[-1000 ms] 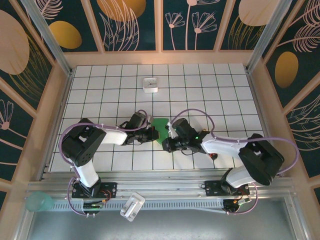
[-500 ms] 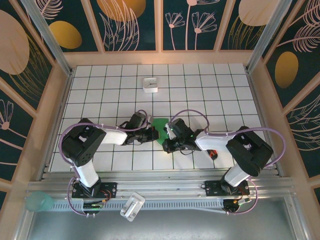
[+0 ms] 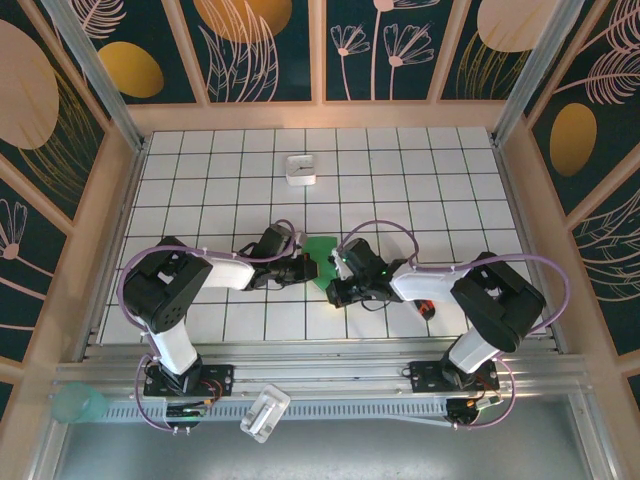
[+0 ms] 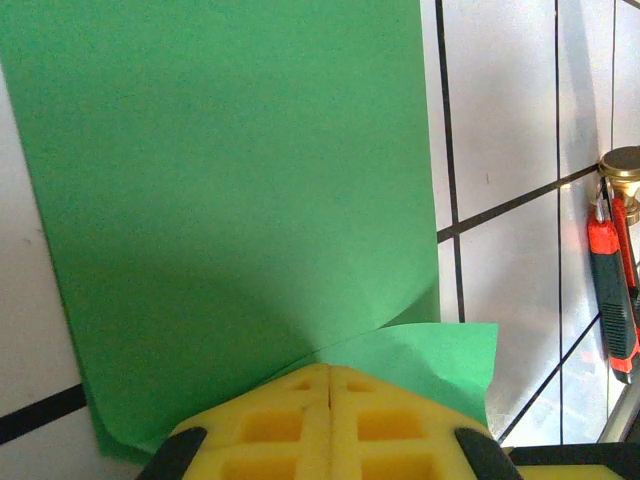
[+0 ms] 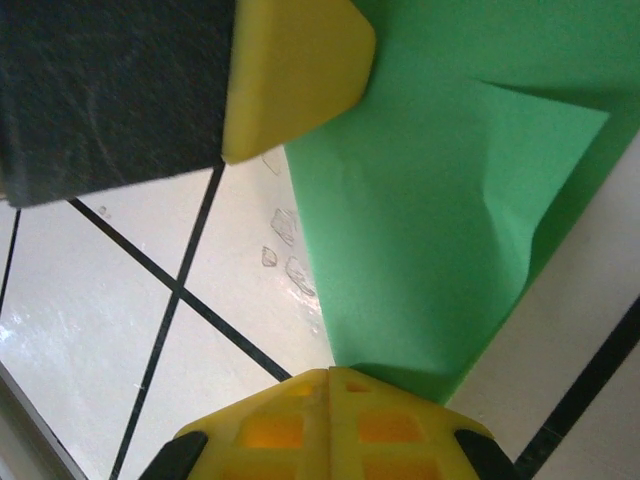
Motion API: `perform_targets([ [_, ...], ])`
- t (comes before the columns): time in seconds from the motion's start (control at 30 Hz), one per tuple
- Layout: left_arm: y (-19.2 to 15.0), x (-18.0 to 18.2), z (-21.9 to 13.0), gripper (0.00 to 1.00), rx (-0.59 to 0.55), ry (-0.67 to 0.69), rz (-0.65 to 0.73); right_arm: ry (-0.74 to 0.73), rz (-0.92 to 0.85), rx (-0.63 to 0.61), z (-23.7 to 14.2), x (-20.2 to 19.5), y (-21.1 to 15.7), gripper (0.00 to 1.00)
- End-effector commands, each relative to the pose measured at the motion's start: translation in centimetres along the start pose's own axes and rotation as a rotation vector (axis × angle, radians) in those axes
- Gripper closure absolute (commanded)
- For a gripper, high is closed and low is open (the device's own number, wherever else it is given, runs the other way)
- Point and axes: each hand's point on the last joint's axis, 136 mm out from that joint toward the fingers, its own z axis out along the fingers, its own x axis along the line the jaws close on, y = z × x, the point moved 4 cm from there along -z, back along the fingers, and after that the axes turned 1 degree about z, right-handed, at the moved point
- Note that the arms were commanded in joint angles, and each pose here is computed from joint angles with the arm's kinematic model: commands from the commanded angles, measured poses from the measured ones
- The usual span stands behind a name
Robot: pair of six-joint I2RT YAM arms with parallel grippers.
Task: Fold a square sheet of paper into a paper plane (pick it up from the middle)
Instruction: Third fold the triangle at the center of the table.
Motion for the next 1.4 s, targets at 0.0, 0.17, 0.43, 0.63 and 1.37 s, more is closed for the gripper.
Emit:
perform_targets([
  [0.0, -2.1, 4.1, 0.2, 0.99, 0.058, 0.184, -0.041, -0.057, 0.027, 0.051, 0.5, -1.8, -1.9, 0.96],
  [0.17, -2.0, 4.0, 0.2, 0.99, 0.058, 0.189, -0.035, -0.083, 0.048, 0.084, 0.6, -2.6, -3.3, 0.97],
  [0.43, -1.8, 4.1, 0.0, 0.99, 0.05, 0.203, -0.029, -0.152, 0.082, 0.146, 0.0, -3.9, -6.2, 1.0],
  [0.63, -1.9, 4.2, 0.1, 0.99, 0.053, 0.209, -0.029, -0.189, 0.087, 0.185, -0.5, -4.4, -7.6, 1.0],
  [1.37, -2.0, 4.2, 0.3, 0.99, 0.061, 0.203, -0.029, 0.092, -0.007, -0.015, -2.0, 2.8, 2.4, 1.0],
])
